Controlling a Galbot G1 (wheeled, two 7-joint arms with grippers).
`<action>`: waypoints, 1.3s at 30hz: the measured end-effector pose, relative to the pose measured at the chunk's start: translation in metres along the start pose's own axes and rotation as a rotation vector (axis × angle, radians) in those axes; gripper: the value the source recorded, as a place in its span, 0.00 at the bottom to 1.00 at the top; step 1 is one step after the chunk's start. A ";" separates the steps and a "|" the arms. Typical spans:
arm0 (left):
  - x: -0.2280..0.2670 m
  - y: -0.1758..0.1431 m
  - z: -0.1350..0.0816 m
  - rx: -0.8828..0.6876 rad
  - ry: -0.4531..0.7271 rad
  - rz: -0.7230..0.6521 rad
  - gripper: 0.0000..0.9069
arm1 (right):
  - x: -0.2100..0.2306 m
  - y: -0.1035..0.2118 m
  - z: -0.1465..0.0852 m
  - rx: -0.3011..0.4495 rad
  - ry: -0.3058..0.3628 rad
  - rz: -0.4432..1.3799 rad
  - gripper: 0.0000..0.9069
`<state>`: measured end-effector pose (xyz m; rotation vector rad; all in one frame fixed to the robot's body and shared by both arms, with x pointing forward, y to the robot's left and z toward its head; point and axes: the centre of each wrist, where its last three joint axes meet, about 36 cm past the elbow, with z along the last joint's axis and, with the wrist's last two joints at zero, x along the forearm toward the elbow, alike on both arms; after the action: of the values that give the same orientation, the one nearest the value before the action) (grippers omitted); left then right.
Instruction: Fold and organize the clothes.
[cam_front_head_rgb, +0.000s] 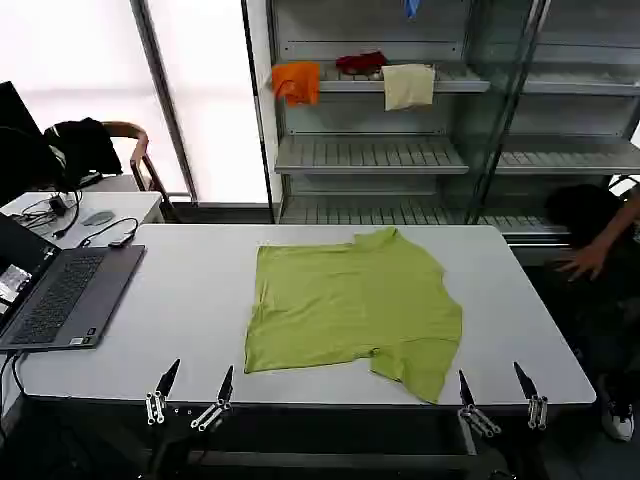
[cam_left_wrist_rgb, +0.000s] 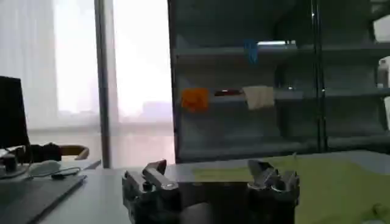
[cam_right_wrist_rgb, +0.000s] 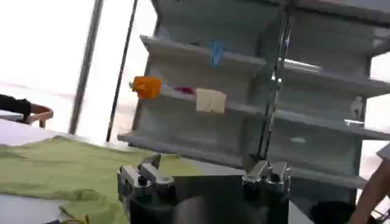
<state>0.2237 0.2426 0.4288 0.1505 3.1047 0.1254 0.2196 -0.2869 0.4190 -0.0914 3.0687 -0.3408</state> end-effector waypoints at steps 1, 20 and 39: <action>-0.002 0.001 -0.003 -0.007 0.002 -0.002 1.00 | -0.002 -0.001 -0.004 0.001 0.006 -0.003 1.00; -0.036 0.007 -0.050 0.024 0.293 0.147 1.00 | -0.027 0.006 -0.051 -0.003 0.337 -0.021 1.00; -0.081 0.009 -0.034 0.075 0.453 0.174 1.00 | -0.049 0.023 -0.051 -0.027 0.485 -0.048 1.00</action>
<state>0.3043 0.2409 0.4661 0.4556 3.5441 0.0519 0.2644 -0.2499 0.4659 -0.0952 3.5560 -0.3723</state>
